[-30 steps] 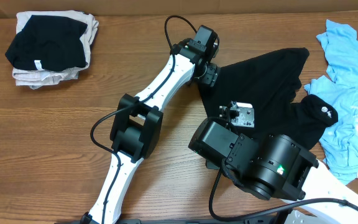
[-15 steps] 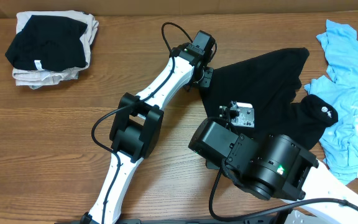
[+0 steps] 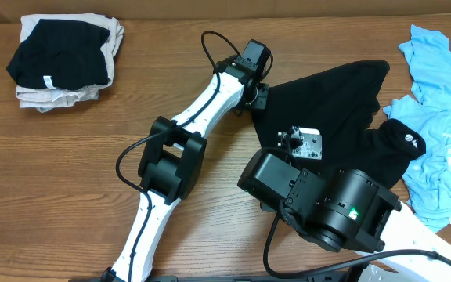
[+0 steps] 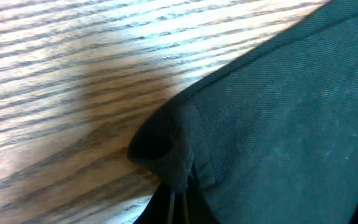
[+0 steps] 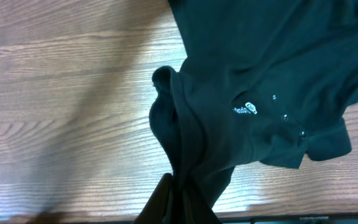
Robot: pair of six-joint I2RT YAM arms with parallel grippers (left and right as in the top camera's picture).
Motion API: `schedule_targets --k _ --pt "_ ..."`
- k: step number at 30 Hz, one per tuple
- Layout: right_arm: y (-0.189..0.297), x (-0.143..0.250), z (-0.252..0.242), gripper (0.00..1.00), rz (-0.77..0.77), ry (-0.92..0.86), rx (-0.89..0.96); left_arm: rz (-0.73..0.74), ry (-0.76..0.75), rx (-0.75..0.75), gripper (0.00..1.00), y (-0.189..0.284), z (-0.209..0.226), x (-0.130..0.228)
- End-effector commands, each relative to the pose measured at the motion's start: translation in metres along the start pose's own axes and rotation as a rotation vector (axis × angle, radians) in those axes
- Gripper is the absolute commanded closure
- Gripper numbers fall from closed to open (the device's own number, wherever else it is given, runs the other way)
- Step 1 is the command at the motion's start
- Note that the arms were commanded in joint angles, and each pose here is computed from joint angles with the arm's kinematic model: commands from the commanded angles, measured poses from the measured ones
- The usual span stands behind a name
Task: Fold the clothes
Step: 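Lift the black t-shirt and spread it flat toward the table center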
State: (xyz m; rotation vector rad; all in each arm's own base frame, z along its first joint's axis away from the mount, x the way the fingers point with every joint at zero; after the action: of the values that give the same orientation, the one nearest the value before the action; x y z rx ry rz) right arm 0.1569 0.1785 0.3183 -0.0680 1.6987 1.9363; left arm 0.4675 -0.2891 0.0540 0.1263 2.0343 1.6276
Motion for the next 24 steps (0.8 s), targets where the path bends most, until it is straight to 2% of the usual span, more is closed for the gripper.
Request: schedule_targets --k 1,6,11,14,18,24 --pt "0.006 -0.012 -0.003 0.96 -0.097 -0.014 -0.012 0.039 0.022 0.038 0.96 -0.010 0.008 0.007" --pt "0.011 -0.039 -0.008 0.96 -0.271 -0.068 -0.002 0.024 0.011 0.004 0.96 0.039 0.044 -0.016" --pt "0.032 -0.068 -0.019 0.96 -0.502 -0.126 -0.014 -0.101 0.024 -0.044 0.96 0.140 0.093 -0.048" --pt "0.044 -0.080 -0.032 0.96 -0.573 -0.167 -0.008 -0.229 0.073 -0.090 0.96 0.213 0.126 -0.056" --pt "0.060 -0.096 -0.059 0.96 -0.653 -0.252 0.003 -0.426 0.135 -0.167 0.96 0.313 0.161 -0.047" --pt "0.101 -0.116 -0.101 0.96 -0.724 -0.317 -0.022 -0.598 0.229 -0.255 0.96 0.420 0.181 -0.011"
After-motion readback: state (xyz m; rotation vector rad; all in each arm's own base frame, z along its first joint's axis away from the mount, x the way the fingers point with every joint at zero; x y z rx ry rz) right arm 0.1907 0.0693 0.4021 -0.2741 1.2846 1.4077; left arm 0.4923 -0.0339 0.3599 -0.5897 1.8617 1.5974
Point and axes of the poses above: each gripper's point midway between its finger pads, its own y axis back along the fingers, its own z axis along the line the jaws close on, x = y × z, the point moved 5 cm from there along y, back along the fingers, and after that the axes turned 15 degrees about -y, right-handed, at the moved point
